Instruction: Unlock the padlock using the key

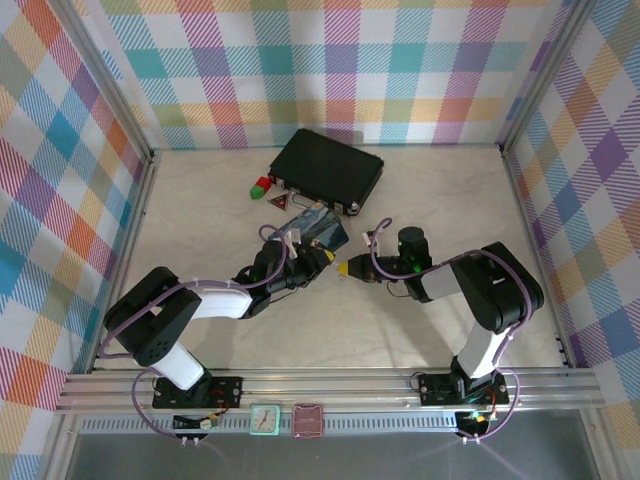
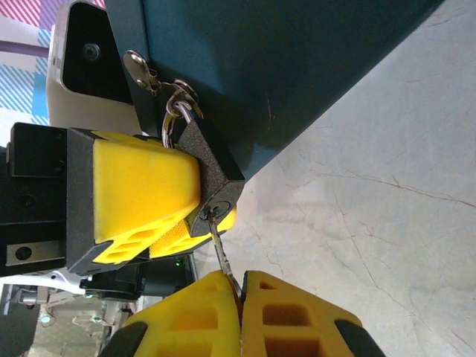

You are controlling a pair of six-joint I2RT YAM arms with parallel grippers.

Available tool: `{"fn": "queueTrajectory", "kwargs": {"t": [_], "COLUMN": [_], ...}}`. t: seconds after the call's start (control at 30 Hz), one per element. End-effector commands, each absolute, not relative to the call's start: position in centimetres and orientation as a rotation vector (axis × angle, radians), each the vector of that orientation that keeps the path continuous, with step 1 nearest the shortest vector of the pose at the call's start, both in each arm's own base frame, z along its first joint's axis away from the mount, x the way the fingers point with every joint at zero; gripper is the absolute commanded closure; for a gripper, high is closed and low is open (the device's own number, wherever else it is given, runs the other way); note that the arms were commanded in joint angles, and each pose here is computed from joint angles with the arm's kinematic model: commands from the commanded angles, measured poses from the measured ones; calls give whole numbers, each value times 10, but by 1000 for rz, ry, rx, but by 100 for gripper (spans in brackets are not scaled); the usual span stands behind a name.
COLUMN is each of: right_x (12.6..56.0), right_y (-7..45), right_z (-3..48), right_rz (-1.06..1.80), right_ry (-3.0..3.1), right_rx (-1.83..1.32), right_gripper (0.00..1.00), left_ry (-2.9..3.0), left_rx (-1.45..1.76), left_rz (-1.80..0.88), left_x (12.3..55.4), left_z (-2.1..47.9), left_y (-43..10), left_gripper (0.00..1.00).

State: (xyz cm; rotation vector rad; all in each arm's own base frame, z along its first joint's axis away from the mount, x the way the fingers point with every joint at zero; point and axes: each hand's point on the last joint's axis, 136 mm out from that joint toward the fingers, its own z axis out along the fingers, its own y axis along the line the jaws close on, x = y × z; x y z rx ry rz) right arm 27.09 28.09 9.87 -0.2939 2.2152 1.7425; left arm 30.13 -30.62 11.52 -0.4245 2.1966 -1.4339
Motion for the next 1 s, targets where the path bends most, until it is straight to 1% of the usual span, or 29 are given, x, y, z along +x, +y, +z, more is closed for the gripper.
{"fn": "queueTrajectory", "kwargs": {"t": [0.0, 0.2, 0.37, 0.43, 0.6, 0.67, 0.77, 0.97], "right_x": [282, 293, 294, 293, 291, 294, 295, 289], "right_y": [288, 290, 291, 290, 292, 290, 287, 287], "right_z": [122, 123, 123, 122, 116, 116, 105, 115], "right_rz": [1775, 1825, 1879, 1887, 1902, 1923, 1939, 2041], "right_ry": [2126, 2195, 2237, 2250, 2273, 2279, 2374, 2298], "right_rx": [-339, -205, -113, -111, -228, -204, -73, -76], "right_gripper": [100, 100, 100, 100, 100, 100, 100, 100], "left_ry": [2185, 2169, 2172, 2159, 2166, 2159, 2141, 2132], "left_rx": [-344, -299, -310, -309, -281, -269, -249, -248], "left_rz": [-1447, -1496, -1477, -1490, -1481, -1483, -1493, -1524], "left_x": [296, 293, 291, 291, 289, 289, 289, 288], "left_z": [129, 138, 138, 143, 151, 154, 159, 168], "left_y": [-317, -324, -322, -322, -323, -323, -324, -326], "left_gripper": [100, 100, 100, 100, 100, 100, 100, 100]}}
